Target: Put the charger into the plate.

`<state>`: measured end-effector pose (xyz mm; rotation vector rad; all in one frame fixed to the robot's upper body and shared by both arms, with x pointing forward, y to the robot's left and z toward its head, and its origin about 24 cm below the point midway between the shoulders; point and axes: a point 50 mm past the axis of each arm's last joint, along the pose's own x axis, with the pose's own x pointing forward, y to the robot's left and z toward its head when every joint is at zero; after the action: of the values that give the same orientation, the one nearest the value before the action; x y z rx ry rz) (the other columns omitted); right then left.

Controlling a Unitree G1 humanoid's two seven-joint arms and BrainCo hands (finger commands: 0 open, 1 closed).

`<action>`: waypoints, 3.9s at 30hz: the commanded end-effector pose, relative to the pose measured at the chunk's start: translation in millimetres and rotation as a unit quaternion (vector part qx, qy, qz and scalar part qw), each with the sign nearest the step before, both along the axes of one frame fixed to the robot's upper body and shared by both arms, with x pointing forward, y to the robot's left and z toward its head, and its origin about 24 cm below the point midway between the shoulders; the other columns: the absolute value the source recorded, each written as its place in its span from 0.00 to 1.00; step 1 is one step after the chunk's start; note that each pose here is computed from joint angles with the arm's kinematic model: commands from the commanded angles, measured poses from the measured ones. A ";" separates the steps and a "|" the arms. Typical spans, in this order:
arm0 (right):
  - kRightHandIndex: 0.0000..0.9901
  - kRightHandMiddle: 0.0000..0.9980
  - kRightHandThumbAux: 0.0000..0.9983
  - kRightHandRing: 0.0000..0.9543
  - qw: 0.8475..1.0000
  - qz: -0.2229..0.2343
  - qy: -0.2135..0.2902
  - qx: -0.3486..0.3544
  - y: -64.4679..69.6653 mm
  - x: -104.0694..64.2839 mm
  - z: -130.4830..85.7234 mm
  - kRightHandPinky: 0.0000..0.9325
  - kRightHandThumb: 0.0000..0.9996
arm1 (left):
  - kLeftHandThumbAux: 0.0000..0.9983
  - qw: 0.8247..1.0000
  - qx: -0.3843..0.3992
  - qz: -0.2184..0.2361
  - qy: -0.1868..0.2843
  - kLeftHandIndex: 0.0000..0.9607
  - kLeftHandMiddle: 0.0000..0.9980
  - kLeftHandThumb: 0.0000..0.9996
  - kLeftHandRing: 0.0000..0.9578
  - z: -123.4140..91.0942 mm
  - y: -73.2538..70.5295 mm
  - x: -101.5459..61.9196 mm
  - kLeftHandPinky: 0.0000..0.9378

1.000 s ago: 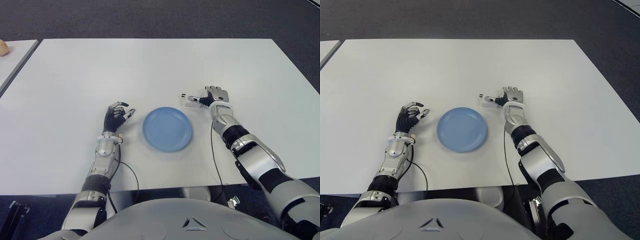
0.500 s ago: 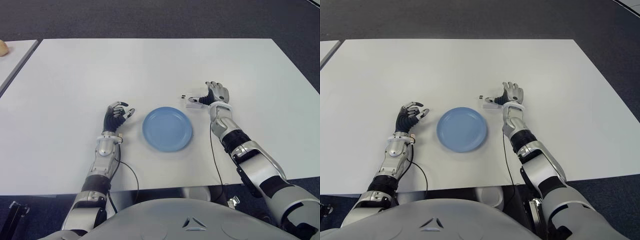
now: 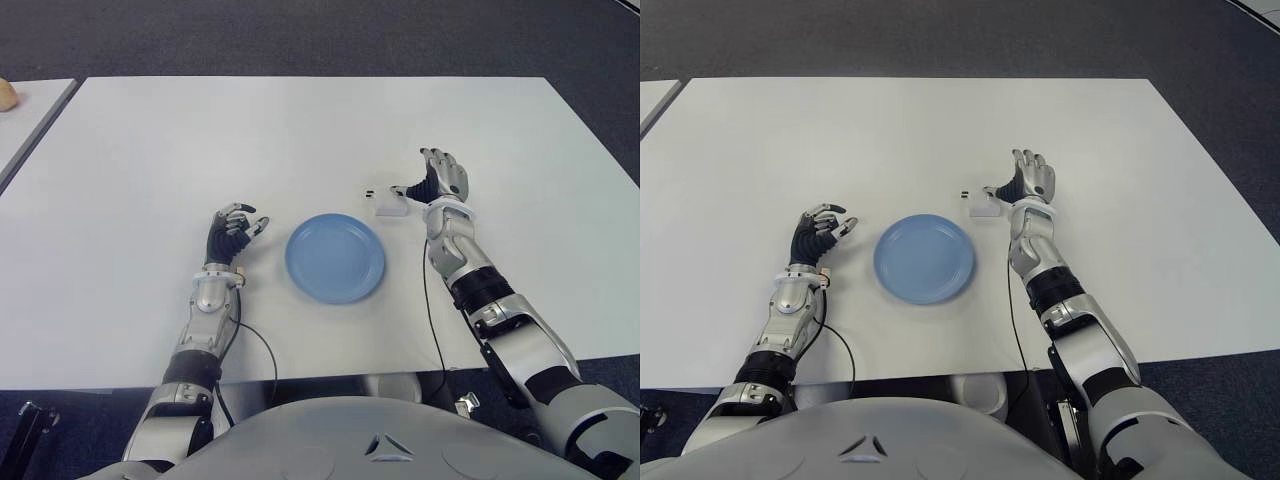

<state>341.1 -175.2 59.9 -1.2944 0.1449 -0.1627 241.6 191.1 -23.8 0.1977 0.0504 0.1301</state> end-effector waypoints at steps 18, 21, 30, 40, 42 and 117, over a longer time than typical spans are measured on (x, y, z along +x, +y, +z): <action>0.00 0.00 0.48 0.00 0.986 0.115 -0.024 0.117 -18.7 10.5 -3.7 0.00 0.26 | 0.72 1.000 -0.003 0.007 0.004 0.45 0.77 0.70 0.79 -2.5 2.4 -6.6 0.81; 0.00 0.00 0.42 0.00 0.986 0.130 -0.014 0.103 -18.9 10.5 -10.1 0.00 0.32 | 0.72 1.000 -0.004 0.009 0.005 0.45 0.77 0.70 0.80 -2.9 2.9 -6.6 0.81; 0.00 0.00 0.22 0.00 0.985 0.154 0.036 0.066 -19.3 6.1 -30.1 0.00 0.45 | 0.72 1.000 -0.004 0.010 0.006 0.46 0.77 0.71 0.80 -2.6 4.7 -7.1 0.82; 0.00 0.00 0.18 0.00 0.982 0.159 0.090 0.044 -21.5 2.0 -43.5 0.00 0.51 | 0.72 1.000 0.006 0.008 0.007 0.46 0.77 0.70 0.80 -2.0 6.2 -7.9 0.81; 0.00 0.00 0.19 0.00 0.981 0.162 0.098 0.044 -21.3 0.7 -45.9 0.00 0.52 | 0.72 1.000 0.008 0.009 0.009 0.46 0.77 0.71 0.80 -2.3 6.8 -7.9 0.82; 0.00 0.00 0.27 0.00 0.975 0.144 0.053 0.158 35.4 -84.0 -73.6 0.00 0.57 | 0.72 1.000 0.007 0.017 0.001 0.46 0.79 0.71 0.81 0.9 2.5 -8.1 0.82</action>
<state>266.1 -144.3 -7.6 -1.1087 -0.0157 0.2235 235.5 193.3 -18.9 0.2020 0.0263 0.1530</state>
